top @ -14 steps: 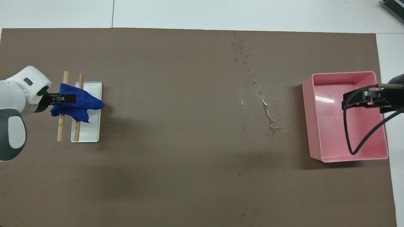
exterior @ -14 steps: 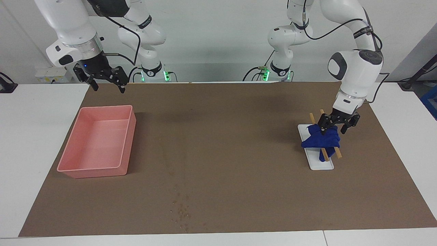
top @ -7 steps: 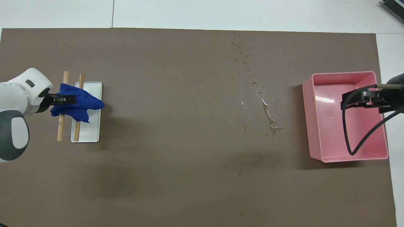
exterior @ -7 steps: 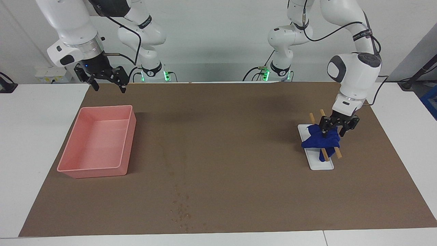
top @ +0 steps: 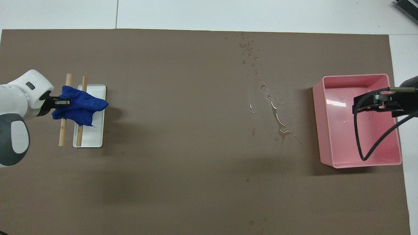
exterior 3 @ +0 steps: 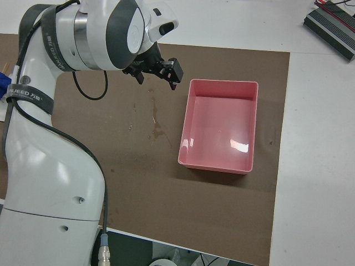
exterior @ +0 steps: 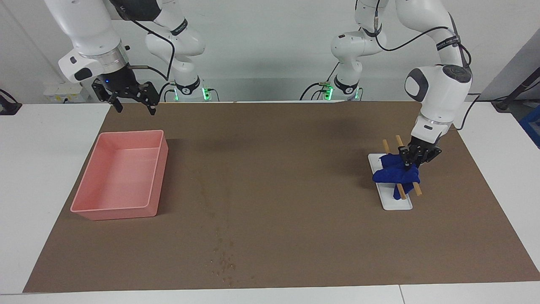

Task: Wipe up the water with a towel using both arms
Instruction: 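Reach the left gripper to the blue towel and grasp it, then lift the towel with the left gripper while the right gripper approaches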

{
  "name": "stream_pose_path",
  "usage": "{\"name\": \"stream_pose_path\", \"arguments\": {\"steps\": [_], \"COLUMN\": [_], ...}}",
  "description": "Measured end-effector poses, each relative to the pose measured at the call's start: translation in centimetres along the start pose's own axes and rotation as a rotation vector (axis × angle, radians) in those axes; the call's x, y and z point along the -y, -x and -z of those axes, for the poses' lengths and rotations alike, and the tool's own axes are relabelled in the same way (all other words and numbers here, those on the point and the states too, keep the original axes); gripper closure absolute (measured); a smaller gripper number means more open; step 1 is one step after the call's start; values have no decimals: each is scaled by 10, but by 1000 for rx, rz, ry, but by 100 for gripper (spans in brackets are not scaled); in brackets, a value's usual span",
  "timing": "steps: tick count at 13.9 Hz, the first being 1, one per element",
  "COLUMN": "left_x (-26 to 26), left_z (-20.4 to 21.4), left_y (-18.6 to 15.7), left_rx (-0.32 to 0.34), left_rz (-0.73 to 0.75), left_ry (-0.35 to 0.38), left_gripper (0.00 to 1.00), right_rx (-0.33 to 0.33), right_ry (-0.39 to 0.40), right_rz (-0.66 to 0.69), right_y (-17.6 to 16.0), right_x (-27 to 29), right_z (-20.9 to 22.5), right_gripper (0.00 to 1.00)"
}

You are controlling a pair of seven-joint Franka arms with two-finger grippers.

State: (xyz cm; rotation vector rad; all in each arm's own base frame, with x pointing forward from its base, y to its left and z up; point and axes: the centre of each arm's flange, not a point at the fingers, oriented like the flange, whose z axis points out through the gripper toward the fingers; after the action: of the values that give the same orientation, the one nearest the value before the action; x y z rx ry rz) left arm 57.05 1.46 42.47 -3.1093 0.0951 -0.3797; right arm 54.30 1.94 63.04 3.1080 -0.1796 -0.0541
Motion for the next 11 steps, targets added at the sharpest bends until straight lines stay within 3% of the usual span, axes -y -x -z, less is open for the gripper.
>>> {"name": "stream_pose_path", "arguments": {"steps": [1,3,7,9,11], "left_x": [0,-1,-10,-32,-72], "left_z": [4,23,66,83,92], "left_y": [-3,-13,-30,-34,-36], "left_rx": [4,19,56,84,111], "left_rz": [0,-3,59,230,458], "left_ry": [0,3,10,31,96], "left_gripper": [74,86,88,88,88], "right_rx": [0,1,1,1,2], "right_ry": [0,0,0,0,-5], "right_rz": [0,0,0,0,1], "right_y": [0,0,0,0,0], "right_x": [0,0,0,0,1], "right_z": [0,0,0,0,0], "right_gripper": [0,0,0,0,0]}}
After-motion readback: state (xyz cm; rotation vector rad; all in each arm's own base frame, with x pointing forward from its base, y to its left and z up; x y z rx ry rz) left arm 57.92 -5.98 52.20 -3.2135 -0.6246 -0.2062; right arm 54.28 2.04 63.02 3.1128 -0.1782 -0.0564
